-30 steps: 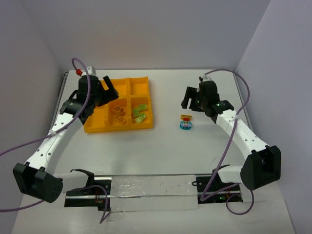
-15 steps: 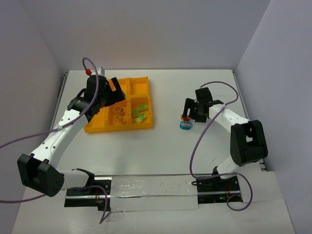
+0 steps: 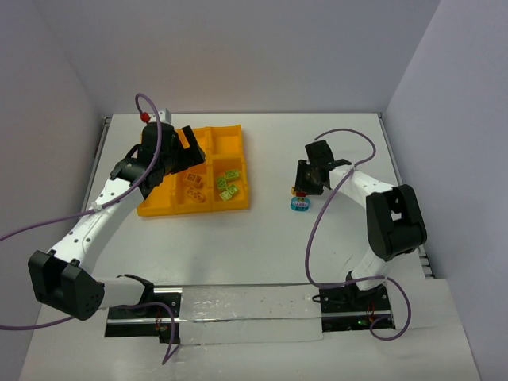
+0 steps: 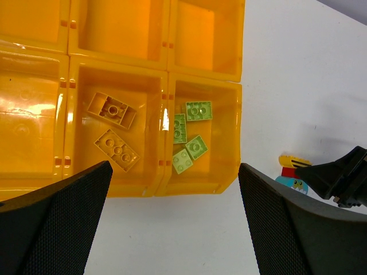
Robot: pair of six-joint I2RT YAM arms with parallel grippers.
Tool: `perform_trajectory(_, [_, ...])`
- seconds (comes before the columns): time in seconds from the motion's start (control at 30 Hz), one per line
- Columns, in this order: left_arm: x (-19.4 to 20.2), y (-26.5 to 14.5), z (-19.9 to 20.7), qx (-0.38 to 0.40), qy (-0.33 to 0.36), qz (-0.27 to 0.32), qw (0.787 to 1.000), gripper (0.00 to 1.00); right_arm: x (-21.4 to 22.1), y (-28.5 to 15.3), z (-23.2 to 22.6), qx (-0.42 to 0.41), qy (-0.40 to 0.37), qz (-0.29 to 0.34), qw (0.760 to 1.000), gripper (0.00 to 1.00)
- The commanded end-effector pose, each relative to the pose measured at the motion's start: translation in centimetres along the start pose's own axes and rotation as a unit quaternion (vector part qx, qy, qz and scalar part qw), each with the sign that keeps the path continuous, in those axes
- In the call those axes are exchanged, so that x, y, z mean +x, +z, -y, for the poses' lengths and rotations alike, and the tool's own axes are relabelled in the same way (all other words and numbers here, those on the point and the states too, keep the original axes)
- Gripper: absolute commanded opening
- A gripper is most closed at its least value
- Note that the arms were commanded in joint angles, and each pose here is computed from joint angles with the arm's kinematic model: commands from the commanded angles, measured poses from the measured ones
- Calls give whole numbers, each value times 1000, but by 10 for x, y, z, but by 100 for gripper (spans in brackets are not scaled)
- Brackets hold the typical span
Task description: Sort the legos into containers by color
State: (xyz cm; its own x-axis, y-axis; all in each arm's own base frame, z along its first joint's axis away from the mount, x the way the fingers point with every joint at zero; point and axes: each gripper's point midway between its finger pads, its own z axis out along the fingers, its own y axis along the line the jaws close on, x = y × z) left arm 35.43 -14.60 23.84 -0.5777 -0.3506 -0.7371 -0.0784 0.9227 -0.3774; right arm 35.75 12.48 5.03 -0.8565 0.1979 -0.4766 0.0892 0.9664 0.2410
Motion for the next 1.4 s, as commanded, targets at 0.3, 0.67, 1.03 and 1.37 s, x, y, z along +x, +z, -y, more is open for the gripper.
perform_trajectory(0.3, [-26,-13,17,27,-4,38,999,99,-13,2,-2,32,-16,26,999,60])
perform_trajectory(0.67, [-28,-16,18,28,-5,42,999,99,-7,5,-7,41,-29,17,999,60])
perform_trajectory(1.03, [-28,-18,17,29,-5,42,999,99,-2,12,-6,43,-28,7,999,52])
perform_trajectory(1.37, [-27,-21,17,31,-6,43,999,99,-3,19,-10,40,-28,1,999,52])
